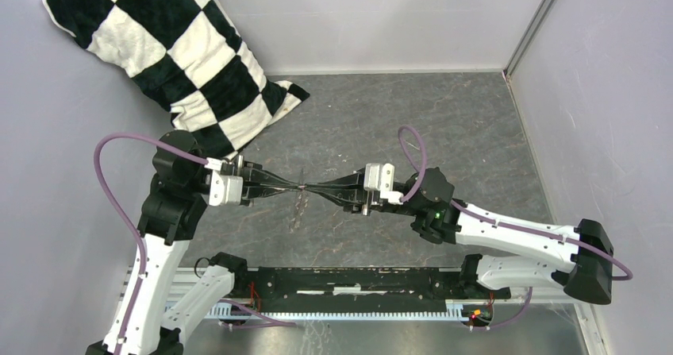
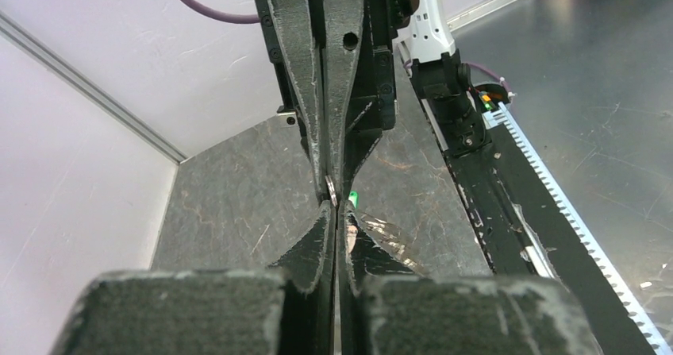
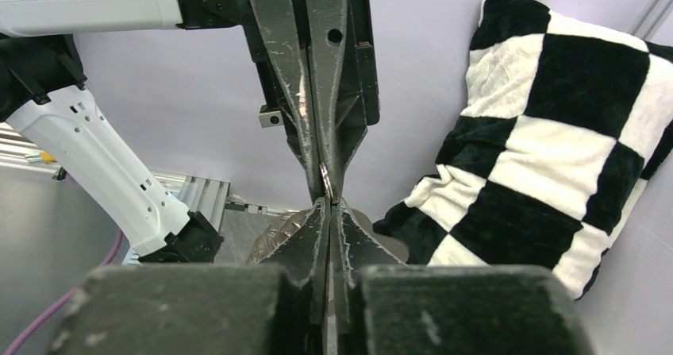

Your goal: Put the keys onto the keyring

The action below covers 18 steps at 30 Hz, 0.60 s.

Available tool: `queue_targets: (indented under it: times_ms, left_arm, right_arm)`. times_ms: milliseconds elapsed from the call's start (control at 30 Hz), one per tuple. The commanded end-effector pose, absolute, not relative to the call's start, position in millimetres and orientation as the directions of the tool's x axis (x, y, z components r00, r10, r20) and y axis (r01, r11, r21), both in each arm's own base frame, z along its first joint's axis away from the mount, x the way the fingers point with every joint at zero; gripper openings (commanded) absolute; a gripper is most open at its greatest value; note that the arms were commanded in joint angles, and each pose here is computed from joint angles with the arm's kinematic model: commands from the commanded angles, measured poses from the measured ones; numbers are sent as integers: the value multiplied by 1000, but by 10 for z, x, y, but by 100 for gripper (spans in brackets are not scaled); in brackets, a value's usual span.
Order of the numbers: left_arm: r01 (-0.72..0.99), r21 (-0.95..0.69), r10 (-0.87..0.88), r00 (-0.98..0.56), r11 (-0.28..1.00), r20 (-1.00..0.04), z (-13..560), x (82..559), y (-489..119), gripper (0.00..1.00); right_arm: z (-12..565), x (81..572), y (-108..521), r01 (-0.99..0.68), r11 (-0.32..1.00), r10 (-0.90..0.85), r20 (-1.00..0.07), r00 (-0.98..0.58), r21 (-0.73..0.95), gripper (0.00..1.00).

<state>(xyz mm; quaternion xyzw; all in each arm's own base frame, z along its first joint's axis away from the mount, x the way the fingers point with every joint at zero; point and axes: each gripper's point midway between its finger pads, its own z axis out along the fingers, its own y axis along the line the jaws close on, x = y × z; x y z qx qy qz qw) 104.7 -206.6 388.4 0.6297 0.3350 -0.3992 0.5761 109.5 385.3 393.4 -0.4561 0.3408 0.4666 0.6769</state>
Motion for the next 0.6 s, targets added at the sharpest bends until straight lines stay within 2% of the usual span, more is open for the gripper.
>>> queue_targets:
  times_ms: [0, 33, 67, 100, 133, 267, 400, 567]
  left_arm:
    - [878, 461, -51, 459, -130, -887, 3852, 993, -2066, 2]
    - [881, 456, -47, 454, -127, -890, 3826, 1003, -2067, 4]
    - [887, 448, -35, 447, -113, -894, 3793, 1032, -2066, 15]
    - [896, 434, -17, 434, -94, -901, 3748, 1076, -2064, 31]
    - [897, 437, 11, 438, -62, -899, 3706, 1149, -2057, 40]
    - [911, 411, 88, 412, -23, -907, 3596, 1249, -2020, 57]
    - [904, 426, 155, 425, -29, -892, 3497, 1267, -1968, 63]
    - [900, 433, 202, 434, -51, -878, 3330, 1222, -1915, 64]
  right_arm:
    - [4259, 1142, 3818, -935, 194, 377, -857, 352, -298, 0]
    - [4263, 1156, 3818, -936, 200, 374, -860, 348, -291, 0]
    - [4261, 1178, 3837, -937, 202, 361, -868, 343, -286, 0]
    - [4241, 1195, 3871, -937, 198, 335, -878, 341, -288, 0]
    - [4200, 1221, 3909, -936, 194, 303, -889, 342, -294, 0]
    - [3904, 1365, 4020, -929, 187, 118, -932, 344, -319, 0]
    - [3637, 1470, 4011, -922, 171, -66, -938, 341, -347, 0]
    - [3542, 1483, 3952, -926, 149, -167, -931, 323, -348, 0]
